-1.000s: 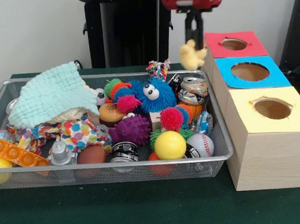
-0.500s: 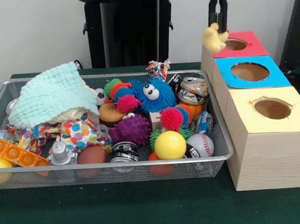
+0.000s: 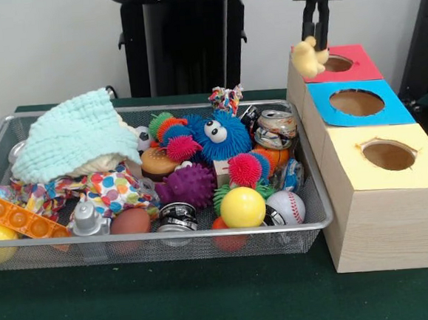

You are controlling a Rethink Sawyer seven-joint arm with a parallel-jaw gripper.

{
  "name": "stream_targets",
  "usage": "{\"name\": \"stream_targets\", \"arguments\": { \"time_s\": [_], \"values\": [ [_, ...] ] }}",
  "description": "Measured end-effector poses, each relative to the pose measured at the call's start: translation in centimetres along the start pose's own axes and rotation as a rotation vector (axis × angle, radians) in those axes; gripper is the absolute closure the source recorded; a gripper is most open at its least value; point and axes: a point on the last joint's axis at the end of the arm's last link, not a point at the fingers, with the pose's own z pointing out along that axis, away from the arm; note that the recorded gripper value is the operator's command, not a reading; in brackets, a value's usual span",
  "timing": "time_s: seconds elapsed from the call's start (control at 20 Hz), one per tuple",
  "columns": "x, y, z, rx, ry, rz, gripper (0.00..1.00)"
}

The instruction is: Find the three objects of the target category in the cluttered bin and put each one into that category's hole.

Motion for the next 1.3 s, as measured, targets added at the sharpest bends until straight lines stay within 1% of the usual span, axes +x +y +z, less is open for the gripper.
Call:
{"name": "stream_targets", "arguments": {
  "time_s": [0.2, 0.3, 0.35, 0.4, 0.5, 0.6, 0.65, 0.7, 0.8, 0.95, 1.0, 1.1, 1.3],
  "values": [
    [2.1, -1.2, 0.9, 0.006, -0.015, 0.021, 1.0],
    [3.3, -1.8, 1.1, 0.017, -0.017, 0.029, 1.0],
    [4.7, -2.4, 1.1, 0.033, -0.016, 0.036, 1.0],
    [4.9, -2.4, 1.1, 0.035, -0.015, 0.037, 1.0],
    [7.5, -3.0, 0.7, 0.064, -0.005, 0.04, 1.0],
    [8.6, -3.1, 0.4, 0.072, -0.003, 0.039, 1.0],
    [9.9, -3.3, -0.1, 0.08, -0.001, 0.036, 1.0],
    [10.7, -3.3, -0.5, 0.083, 0.0, 0.034, 1.0],
    [11.8, -3.3, -1.3, 0.09, 0.006, 0.037, 1.0],
    [12.4, -3.4, -1.9, 0.098, 0.019, 0.047, 1.0],
    [12.5, -3.6, -2.4, 0.109, 0.038, 0.063, 1.0],
    [12.3, -4.0, -2.5, 0.118, 0.047, 0.082, 1.0],
    [10.1, -5.1, -1.8, 0.137, 0.063, 0.159, 1.0]
  ]
}}
